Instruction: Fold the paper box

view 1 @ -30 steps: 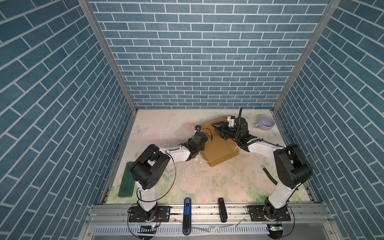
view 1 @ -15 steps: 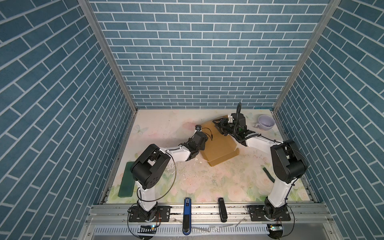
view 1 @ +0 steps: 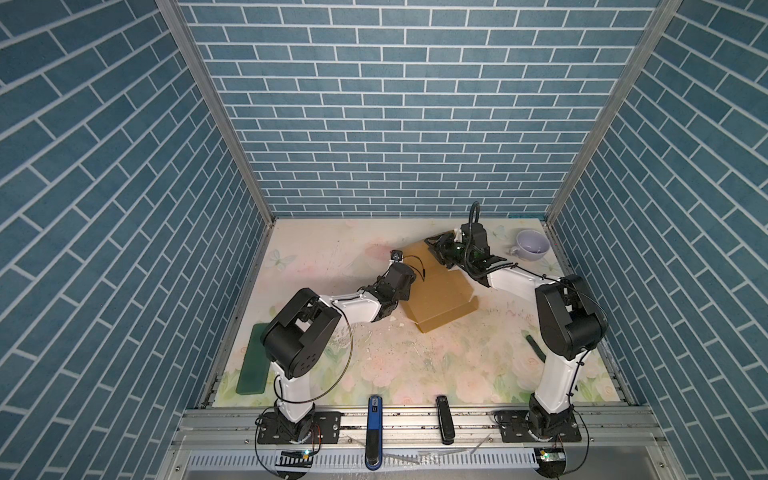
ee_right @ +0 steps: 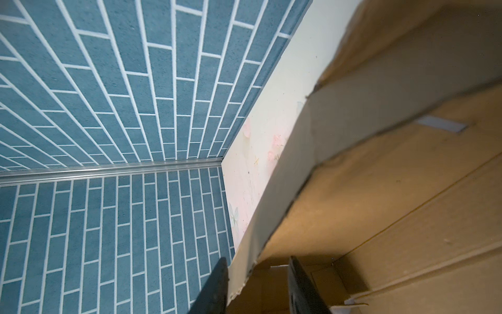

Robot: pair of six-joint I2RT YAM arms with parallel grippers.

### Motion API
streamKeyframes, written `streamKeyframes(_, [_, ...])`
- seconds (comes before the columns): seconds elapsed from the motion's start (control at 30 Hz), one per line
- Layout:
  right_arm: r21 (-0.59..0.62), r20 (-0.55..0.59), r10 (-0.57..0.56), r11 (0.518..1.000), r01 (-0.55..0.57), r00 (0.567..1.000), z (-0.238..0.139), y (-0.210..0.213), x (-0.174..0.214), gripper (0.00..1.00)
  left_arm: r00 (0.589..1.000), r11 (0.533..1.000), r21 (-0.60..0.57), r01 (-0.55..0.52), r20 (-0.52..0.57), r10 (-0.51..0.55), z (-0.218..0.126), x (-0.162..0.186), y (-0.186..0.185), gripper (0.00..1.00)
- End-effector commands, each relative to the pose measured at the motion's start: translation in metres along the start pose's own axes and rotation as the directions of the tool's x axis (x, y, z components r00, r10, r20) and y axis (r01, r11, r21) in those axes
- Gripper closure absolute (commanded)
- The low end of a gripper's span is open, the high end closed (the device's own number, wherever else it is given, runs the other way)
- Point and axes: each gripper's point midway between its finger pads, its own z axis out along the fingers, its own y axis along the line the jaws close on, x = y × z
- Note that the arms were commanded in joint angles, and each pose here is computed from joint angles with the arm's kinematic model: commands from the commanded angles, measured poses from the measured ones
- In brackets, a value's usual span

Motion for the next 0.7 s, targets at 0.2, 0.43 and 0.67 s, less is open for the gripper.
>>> streamKeyframes(0.2, [0.008,0.026,0.018,1.0,-0.019,0.999,0.011,0.0,-0.013,0.7,1.0,1.0,-0.005,-0.014,-0.017,0.014,0.004,0.009,0.001,0.85])
streamKeyframes(0.43, [0.019,0.026,0.024,1.0,-0.024,0.999,0.012,-0.006,-0.012,0.77,1.0,1.0,-0.005,-0.015,-0.018,0.015,0.005,0.01,0.0,0.85])
streamKeyframes(0.67, [0.023,0.029,0.027,0.999,-0.028,0.999,0.011,-0.009,-0.012,0.8,0.999,1.0,-0.012,-0.022,-0.023,0.022,0.008,0.009,0.0,0.82])
